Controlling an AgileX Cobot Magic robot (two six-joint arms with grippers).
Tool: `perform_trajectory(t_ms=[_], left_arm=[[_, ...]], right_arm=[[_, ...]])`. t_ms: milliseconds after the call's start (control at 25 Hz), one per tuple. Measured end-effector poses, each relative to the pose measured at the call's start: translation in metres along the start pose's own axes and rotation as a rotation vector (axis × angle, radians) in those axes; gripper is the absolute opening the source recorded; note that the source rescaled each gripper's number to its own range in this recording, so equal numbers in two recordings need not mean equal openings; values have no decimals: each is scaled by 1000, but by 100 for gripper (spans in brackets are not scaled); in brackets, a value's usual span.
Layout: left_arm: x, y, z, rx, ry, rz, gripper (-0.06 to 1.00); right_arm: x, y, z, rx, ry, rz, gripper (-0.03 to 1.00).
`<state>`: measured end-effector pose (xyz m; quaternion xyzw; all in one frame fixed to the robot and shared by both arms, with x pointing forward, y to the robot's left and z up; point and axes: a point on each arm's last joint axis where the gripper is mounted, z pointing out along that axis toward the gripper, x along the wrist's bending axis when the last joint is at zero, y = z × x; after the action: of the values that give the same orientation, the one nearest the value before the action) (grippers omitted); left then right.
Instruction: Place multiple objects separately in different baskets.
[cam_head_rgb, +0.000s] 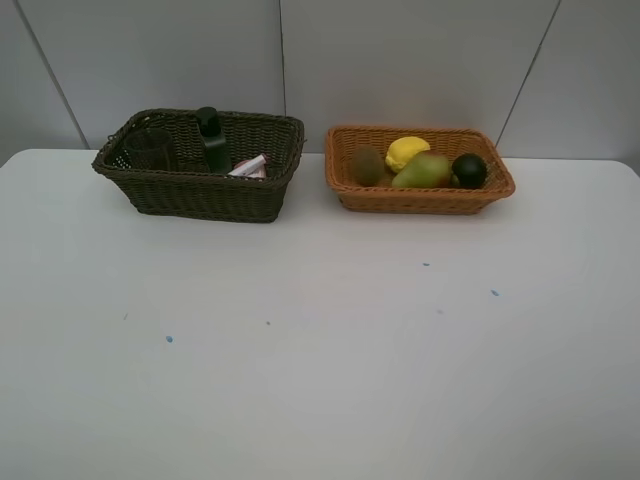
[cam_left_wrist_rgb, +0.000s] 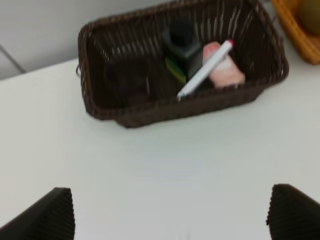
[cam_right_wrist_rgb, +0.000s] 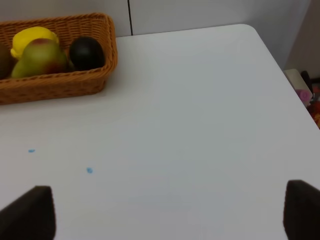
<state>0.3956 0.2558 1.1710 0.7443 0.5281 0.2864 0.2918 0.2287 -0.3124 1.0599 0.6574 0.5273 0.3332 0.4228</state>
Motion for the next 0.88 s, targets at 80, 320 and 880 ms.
perform_trajectory(t_ms=[80,320,880], left_arm=[[1,-21,-13,-20,2,-5,100],[0,-89,-40,-41,-21,-61,100],[-7,-190,-42,-92,-59,-141,100]], right_arm=[[0,0,0,0,0,0,99],[0,0,0,0,0,0,99],[0,0,0,0,0,0,99]])
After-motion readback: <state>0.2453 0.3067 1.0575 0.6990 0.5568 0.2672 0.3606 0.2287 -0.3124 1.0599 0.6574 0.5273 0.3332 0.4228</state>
